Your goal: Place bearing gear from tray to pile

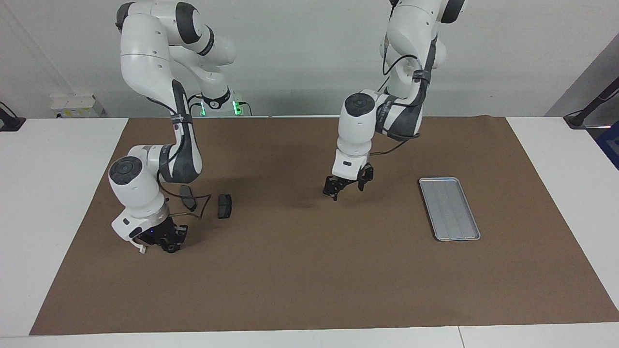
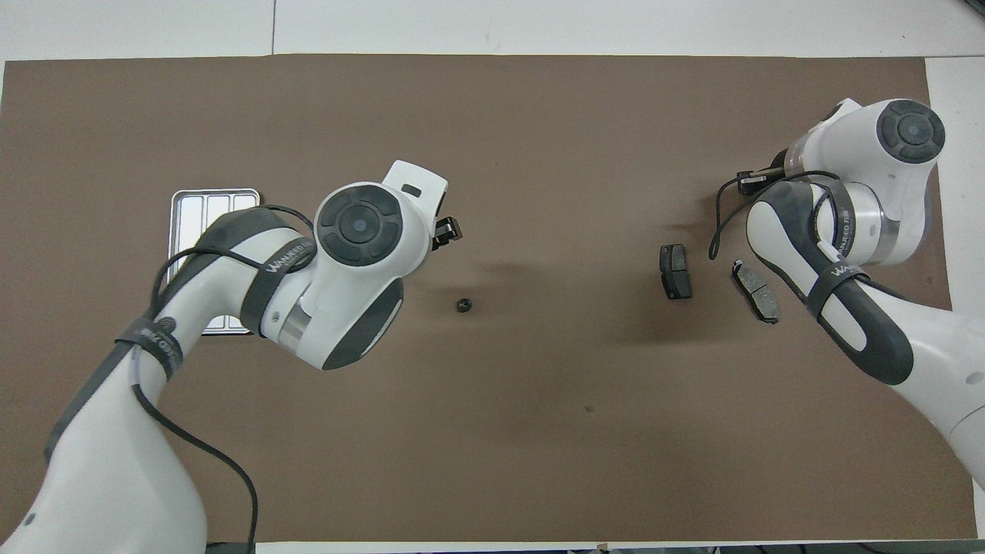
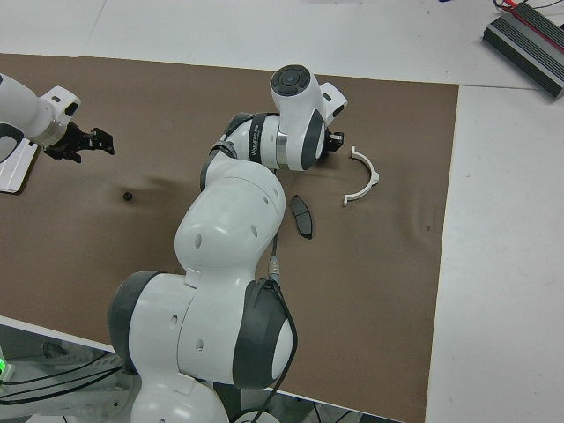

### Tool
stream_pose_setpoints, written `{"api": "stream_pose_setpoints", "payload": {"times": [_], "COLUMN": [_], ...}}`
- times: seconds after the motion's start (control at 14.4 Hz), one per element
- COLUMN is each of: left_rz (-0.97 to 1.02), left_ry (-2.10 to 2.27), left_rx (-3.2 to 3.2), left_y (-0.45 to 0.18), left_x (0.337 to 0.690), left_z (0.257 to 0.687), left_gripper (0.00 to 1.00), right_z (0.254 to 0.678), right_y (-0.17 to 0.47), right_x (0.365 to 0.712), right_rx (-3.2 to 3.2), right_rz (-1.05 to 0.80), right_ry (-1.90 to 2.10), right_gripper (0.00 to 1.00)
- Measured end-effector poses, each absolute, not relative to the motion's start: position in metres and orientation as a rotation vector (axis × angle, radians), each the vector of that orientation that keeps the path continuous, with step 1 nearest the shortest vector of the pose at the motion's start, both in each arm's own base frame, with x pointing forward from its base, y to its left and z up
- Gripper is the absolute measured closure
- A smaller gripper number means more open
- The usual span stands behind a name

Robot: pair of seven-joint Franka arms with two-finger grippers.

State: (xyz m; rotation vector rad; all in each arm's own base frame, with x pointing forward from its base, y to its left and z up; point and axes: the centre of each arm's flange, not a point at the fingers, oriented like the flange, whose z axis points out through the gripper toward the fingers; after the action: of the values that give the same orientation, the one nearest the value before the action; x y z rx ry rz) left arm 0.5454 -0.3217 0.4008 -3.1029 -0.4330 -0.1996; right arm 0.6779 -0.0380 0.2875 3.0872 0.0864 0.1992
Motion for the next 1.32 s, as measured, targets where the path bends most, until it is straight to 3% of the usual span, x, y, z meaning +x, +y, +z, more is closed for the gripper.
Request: {"api": "stream_pose_setpoints", "payload": {"times": [0.28,0.62,0.69,0.97,1.32], "left_rz": [-0.13,0.005,0.027,0.052,0.116], "left_ry": [-0.228,0.032,0.074,0.128,0.115], "left_rx": [-3.057,-3.08,-3.079,-3.08,-3.067], "left_y": [-0.252,-0.122,-0.095,-0.027,-0.021], "left_x": [0.563,0.569,0.566,0.555,0.521], "left_z": [0.465,0.572,0.585,0.625,0.635], "left_gripper": [0.0,0.0,0.0,0.0,0.0], "right_z": [0.287,0.296,0.303,0.354,0.418], "right_y": [-0.038,-0.034,-0.03,-0.001,0.071], "right_x": [0.678,0.679,0.679,0.673,0.652], "right_rx": [3.087,3.087,3.087,3.089,3.096], "right_rz": [0.199,0.198,0.188,0.139,0.1], "right_ry": [0.086,0.094,0.102,0.113,-0.021], "right_gripper": [0.56,0.05,0.0,0.0,0.0]}}
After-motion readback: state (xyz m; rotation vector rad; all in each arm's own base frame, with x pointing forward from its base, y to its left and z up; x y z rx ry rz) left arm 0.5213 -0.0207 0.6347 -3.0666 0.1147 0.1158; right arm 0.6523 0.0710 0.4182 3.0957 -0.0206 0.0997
